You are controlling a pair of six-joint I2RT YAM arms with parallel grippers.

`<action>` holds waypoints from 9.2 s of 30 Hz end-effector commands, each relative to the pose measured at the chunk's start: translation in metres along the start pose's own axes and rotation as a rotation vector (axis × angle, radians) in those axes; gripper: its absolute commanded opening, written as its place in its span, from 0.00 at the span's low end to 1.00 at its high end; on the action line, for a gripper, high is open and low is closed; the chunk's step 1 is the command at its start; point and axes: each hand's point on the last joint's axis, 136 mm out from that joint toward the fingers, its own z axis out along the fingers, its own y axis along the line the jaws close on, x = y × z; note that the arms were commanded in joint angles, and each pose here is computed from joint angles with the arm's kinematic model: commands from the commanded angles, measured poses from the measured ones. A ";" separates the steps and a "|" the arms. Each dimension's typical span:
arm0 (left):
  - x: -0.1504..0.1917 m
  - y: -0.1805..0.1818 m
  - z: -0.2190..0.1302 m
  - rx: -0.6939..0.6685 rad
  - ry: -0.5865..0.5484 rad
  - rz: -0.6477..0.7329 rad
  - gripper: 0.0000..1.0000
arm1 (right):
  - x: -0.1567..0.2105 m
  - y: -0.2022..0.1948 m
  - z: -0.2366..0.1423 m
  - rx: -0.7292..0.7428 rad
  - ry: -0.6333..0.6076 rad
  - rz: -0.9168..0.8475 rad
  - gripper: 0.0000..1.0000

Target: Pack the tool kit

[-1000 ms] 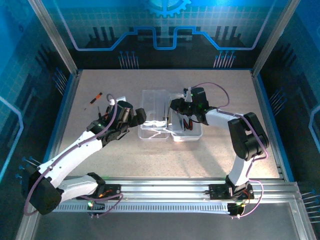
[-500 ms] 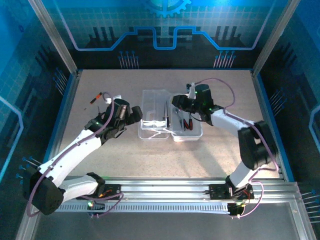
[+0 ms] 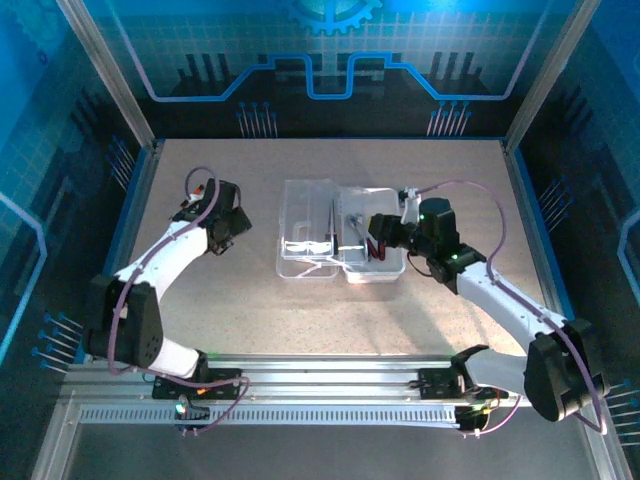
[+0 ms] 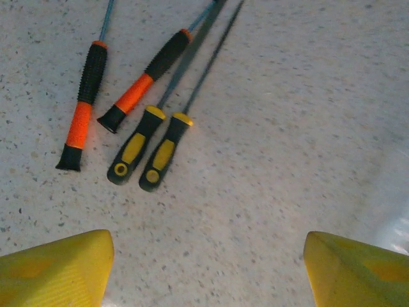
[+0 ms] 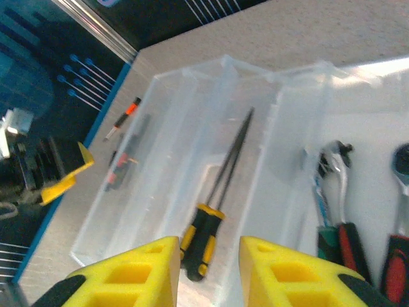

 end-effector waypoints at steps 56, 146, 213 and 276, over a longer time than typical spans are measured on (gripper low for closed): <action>0.043 -0.030 0.047 -0.040 0.225 0.337 0.02 | 0.026 -0.045 -0.004 0.081 -0.017 0.021 0.27; 0.067 -0.125 -0.149 0.419 -0.118 0.423 0.91 | -0.024 0.013 0.083 -0.144 0.136 0.152 0.00; -0.002 0.032 0.080 -0.203 0.216 0.150 0.64 | 0.031 -0.049 0.004 0.075 0.057 0.062 0.33; 0.103 -0.019 0.072 -0.117 0.449 0.421 0.29 | 0.018 -0.058 -0.014 0.097 -0.002 0.090 0.32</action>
